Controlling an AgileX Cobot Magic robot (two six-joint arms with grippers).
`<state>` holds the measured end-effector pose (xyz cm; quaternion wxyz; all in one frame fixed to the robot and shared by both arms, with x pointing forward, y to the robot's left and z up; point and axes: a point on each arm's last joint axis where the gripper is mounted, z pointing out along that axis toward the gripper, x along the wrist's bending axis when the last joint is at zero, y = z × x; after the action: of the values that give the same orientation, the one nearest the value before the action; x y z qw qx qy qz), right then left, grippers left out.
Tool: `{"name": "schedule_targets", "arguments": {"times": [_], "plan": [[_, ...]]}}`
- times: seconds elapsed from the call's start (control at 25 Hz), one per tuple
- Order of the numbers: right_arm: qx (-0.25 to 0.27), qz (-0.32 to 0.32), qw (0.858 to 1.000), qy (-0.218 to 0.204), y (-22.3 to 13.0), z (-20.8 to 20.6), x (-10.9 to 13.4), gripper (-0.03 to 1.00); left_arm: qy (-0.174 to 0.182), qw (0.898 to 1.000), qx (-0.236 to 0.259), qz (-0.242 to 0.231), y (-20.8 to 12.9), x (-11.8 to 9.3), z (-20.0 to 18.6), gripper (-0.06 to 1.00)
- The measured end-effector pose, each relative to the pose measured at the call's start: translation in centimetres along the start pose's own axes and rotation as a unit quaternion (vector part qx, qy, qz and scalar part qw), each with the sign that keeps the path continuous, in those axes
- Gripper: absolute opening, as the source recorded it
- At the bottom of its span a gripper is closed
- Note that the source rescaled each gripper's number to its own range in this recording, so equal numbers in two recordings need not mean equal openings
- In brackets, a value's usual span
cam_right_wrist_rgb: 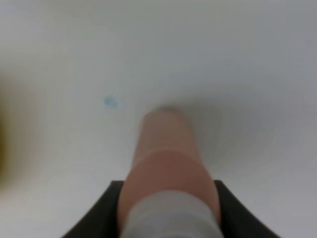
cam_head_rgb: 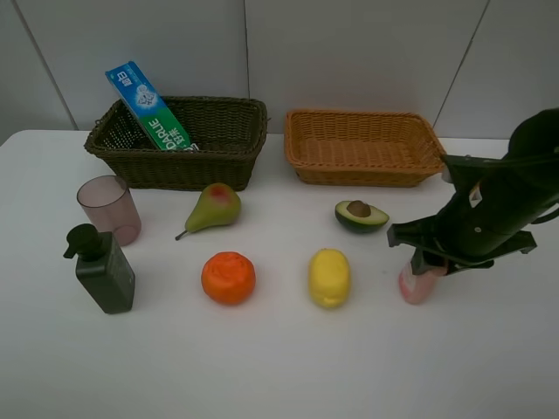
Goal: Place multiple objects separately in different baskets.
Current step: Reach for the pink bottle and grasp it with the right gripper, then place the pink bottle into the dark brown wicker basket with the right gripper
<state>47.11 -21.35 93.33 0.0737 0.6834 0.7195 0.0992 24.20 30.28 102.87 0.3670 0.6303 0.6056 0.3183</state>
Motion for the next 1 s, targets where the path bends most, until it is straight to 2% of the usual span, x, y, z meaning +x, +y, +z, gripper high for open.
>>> {"name": "schedule_targets", "arguments": {"times": [0.6, 1.0], "plan": [[-0.001, 0.000, 1.000, 0.000, 0.0, -0.1, 0.0, 0.00, 0.000, 1.000, 0.000, 0.000, 0.0, 0.0, 0.0, 1.00], [-0.037, -0.004, 0.999, 0.008, 0.9, -3.8, 0.0, 0.00, 0.000, 1.000, 0.000, 0.000, 0.0, 0.0, 0.0, 1.00]]}}
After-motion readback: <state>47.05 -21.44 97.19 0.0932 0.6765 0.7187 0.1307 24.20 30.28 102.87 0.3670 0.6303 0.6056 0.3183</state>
